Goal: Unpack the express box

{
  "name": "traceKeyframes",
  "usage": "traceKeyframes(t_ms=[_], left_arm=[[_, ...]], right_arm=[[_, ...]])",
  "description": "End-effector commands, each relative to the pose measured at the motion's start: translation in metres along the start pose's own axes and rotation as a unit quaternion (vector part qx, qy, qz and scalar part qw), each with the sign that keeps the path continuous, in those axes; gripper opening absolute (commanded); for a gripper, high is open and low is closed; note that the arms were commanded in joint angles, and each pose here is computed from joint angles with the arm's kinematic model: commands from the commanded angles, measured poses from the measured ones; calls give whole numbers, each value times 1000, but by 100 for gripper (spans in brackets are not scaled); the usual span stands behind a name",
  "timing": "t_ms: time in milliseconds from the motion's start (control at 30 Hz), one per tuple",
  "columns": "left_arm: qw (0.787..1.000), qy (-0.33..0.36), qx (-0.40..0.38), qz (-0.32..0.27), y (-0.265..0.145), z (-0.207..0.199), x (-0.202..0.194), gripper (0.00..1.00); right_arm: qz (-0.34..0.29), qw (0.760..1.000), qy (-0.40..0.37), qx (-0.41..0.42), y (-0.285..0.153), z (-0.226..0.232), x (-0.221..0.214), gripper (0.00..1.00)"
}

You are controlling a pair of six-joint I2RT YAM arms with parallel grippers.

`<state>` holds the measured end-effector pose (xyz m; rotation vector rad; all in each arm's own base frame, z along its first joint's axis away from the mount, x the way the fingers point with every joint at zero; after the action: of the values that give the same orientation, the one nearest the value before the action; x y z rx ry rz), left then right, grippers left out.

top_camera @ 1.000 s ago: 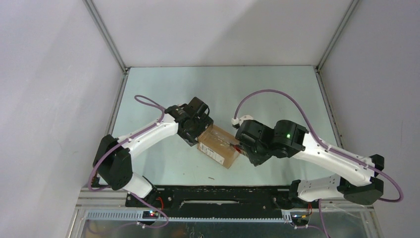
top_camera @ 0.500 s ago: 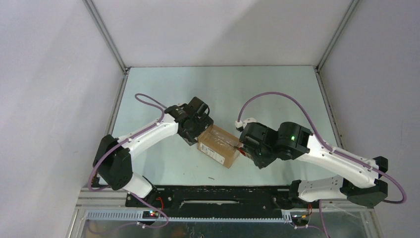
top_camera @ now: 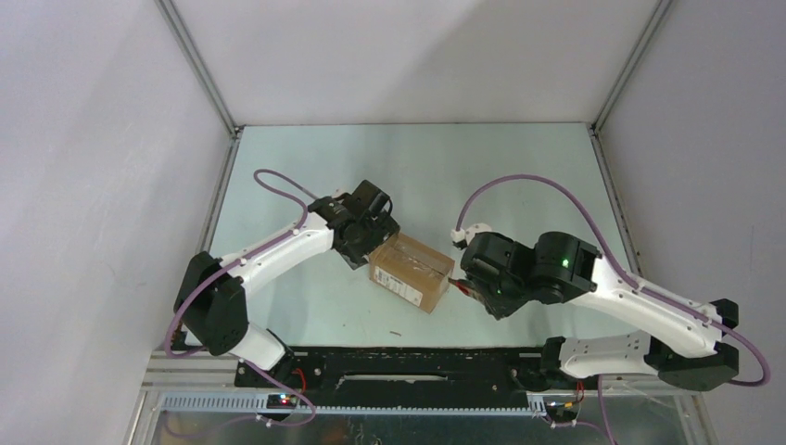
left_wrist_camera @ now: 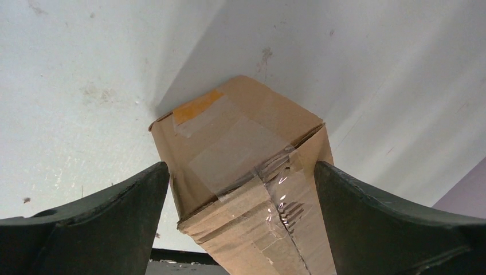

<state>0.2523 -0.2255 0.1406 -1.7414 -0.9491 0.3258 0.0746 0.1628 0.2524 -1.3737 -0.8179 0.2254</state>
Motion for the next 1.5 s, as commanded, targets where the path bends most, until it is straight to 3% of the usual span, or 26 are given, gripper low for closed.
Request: traceKeyframes(t_ms=[0,267,533,700,867,1000,1100,1233,1467], left_arm=[[998,27,44,-41,7,16,16,100],[997,51,17,-46,0,5,20,100],[990,111,-50,-77,-61,-17,42,100],[989,134,-19,-57,-78,30,35,99],[992,121,7,-23,-82,94,16,89],[992,123,5,31,-66,117,-13,79],[989,128,-12,74,-45,108,-35,77],[988,133,-18,72,-27,76,-34,78],[991,132,-3,11,-7,14,24,79]], right_arm=[[55,998,4,-21,-8,-15,-35,0],[21,999,31,-35,-14,-21,-30,0],[-32,984,108,-135,-4,-61,14,0],[-58,988,102,-96,28,-61,48,0],[-73,990,77,-89,55,-53,81,0],[-52,992,65,-94,72,-50,85,0],[-41,993,53,-93,72,-45,79,0],[-21,995,39,-93,70,-35,65,0],[-10,999,19,-40,62,5,47,0]])
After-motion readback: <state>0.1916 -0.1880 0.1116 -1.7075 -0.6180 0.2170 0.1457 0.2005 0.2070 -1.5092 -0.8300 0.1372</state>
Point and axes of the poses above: each gripper's point midway between its finger pads, its own y axis out along the fingers, its own z axis along the line the jaws close on, x = y × z, the point moved 3 cm from there along -y, back along the fingers, and after that the axes turned 5 degrees about -y, right-handed, at the moved point
